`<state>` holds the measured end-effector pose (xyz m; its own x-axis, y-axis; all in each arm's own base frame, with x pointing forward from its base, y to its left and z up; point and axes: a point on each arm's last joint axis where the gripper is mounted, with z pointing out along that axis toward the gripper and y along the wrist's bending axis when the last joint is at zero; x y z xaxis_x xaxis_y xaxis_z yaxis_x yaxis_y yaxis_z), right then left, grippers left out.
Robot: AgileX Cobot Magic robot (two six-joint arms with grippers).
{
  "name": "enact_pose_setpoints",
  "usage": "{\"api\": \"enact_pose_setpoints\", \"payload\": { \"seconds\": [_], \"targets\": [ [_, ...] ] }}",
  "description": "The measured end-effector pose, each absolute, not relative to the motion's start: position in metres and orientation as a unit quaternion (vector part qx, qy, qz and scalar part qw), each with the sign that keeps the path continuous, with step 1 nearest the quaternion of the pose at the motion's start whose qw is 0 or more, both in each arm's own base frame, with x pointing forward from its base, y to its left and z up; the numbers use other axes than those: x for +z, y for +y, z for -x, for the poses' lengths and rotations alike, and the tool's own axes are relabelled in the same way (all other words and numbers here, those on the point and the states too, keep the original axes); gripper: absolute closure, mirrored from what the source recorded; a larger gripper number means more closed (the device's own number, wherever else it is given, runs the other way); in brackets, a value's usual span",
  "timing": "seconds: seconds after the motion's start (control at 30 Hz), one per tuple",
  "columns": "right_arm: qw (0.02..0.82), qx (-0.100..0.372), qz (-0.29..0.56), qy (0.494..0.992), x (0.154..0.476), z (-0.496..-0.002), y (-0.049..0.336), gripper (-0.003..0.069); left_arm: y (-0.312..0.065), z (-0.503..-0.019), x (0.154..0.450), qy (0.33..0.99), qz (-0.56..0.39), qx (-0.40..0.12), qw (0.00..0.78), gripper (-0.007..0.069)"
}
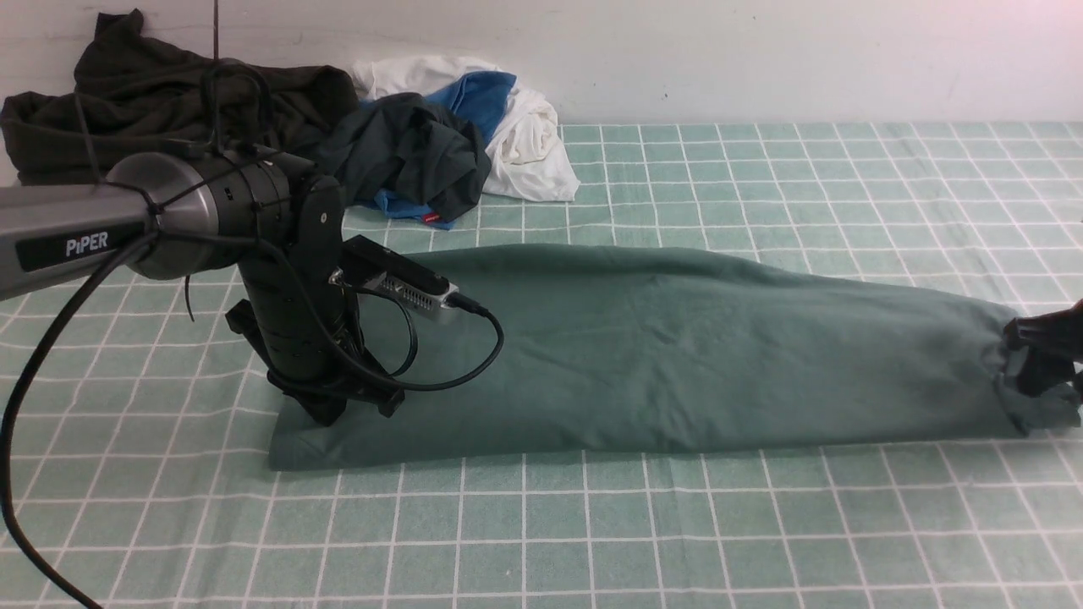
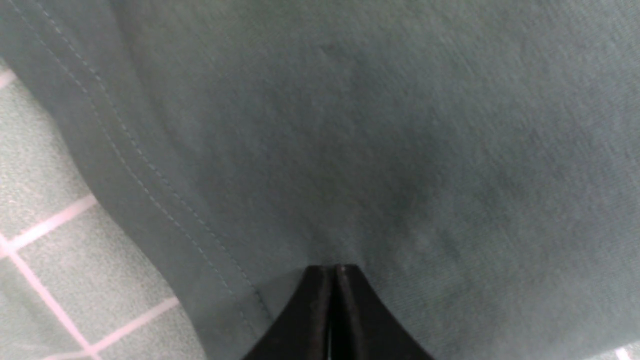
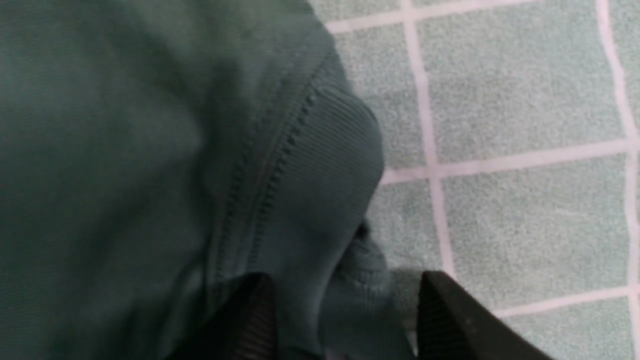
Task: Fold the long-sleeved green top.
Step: Use the right arm to clamp the right edge of the fabric, then use the right arm to drag the right edge of the fabric to the left and folds it over the left edge
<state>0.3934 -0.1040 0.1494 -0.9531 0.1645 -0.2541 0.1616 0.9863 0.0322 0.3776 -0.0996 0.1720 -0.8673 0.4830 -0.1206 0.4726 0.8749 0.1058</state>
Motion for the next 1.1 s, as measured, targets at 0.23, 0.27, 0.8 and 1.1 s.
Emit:
{"api": "enact_pose_setpoints", "payload": {
  "seconds": [0.23,0.27,0.8,1.1],
  "targets": [
    [0.125,-0.041,-0.051,0.990,0.174,-0.388,-0.109,0.0638,-0.099,-0.375,0.190,0.964,-0.247,0.037,0.093,0.0629],
    [0.125,-0.044,-0.049,0.990,0.175,-0.388,-0.109,0.0638,-0.098,-0.374,0.192,0.964,-0.246,0.037,0.094,0.0629],
    [0.380,0.035,0.140,0.914,0.392,-0.376,0.069,0.0642,-0.068,-0.277,0.371,0.934,-0.221,0.043,0.277,0.0629],
    [0.382,0.179,0.292,0.858,0.336,-0.373,0.265,0.0642,-0.044,-0.193,0.409,0.925,-0.195,0.037,0.323,0.0629]
  ]
}}
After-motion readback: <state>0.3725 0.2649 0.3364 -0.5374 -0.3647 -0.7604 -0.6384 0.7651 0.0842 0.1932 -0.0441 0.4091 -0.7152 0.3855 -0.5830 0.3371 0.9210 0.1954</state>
